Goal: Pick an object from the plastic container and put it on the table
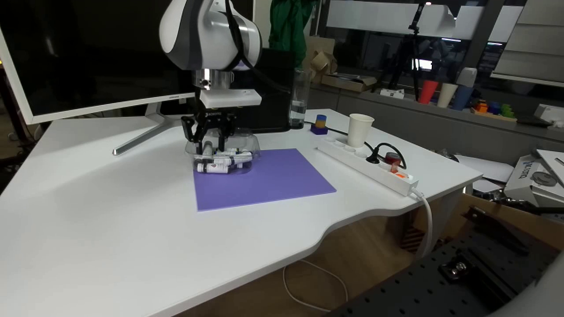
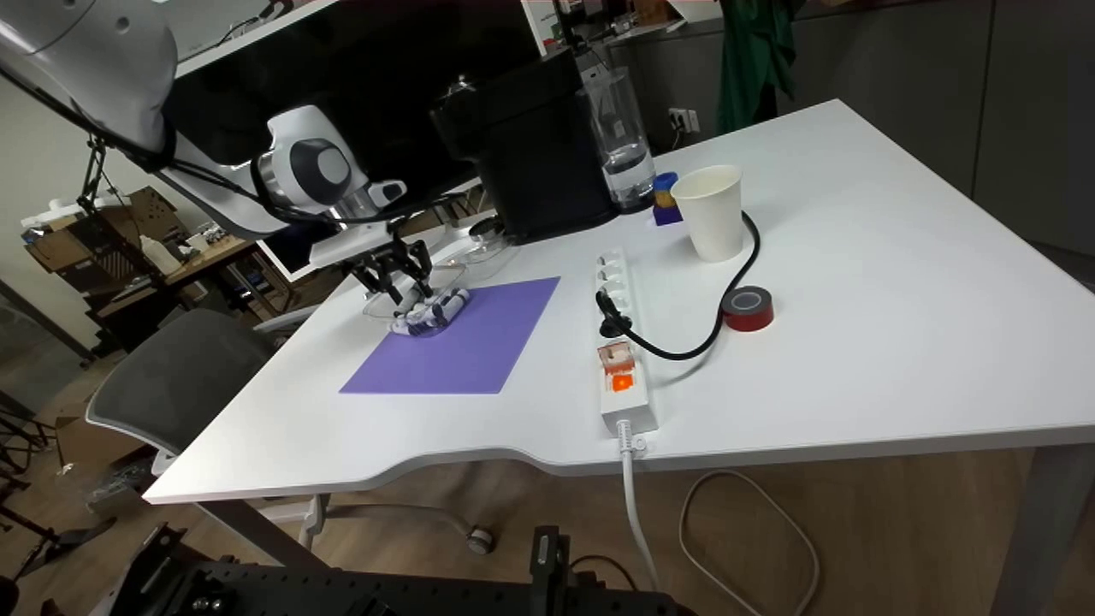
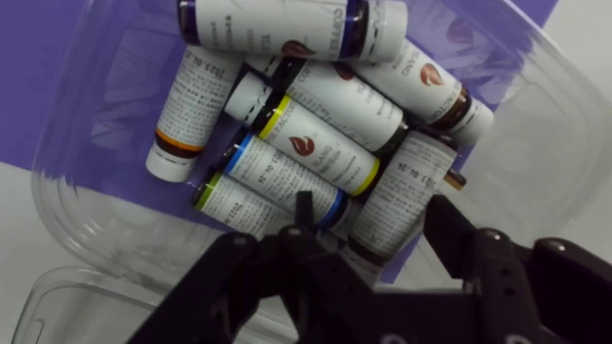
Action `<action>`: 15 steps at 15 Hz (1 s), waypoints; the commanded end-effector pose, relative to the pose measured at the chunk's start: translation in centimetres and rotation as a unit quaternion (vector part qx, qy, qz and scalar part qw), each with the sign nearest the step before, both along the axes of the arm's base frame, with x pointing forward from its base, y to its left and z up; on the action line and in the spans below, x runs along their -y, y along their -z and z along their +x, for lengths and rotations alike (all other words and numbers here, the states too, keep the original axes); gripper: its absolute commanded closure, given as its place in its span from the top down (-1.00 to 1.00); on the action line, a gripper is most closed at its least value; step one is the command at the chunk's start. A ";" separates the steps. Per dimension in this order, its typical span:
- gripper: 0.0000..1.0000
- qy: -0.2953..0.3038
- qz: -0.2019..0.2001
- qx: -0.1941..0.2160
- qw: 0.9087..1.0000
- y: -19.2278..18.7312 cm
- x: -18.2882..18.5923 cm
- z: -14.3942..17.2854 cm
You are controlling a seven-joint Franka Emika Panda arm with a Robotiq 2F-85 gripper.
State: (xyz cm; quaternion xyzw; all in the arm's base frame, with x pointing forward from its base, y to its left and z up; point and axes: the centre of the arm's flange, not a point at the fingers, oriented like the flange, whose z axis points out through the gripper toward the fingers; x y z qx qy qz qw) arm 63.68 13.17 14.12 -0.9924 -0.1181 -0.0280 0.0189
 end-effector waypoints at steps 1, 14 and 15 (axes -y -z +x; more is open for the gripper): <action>-0.35 -0.007 0.008 0.008 1.000 -0.5 -0.3 0.8; -0.86 0.029 -0.010 0.067 0.997 -7.4 3.3 -5.2; -0.86 0.038 -0.011 0.069 0.997 -7.5 4.1 -5.9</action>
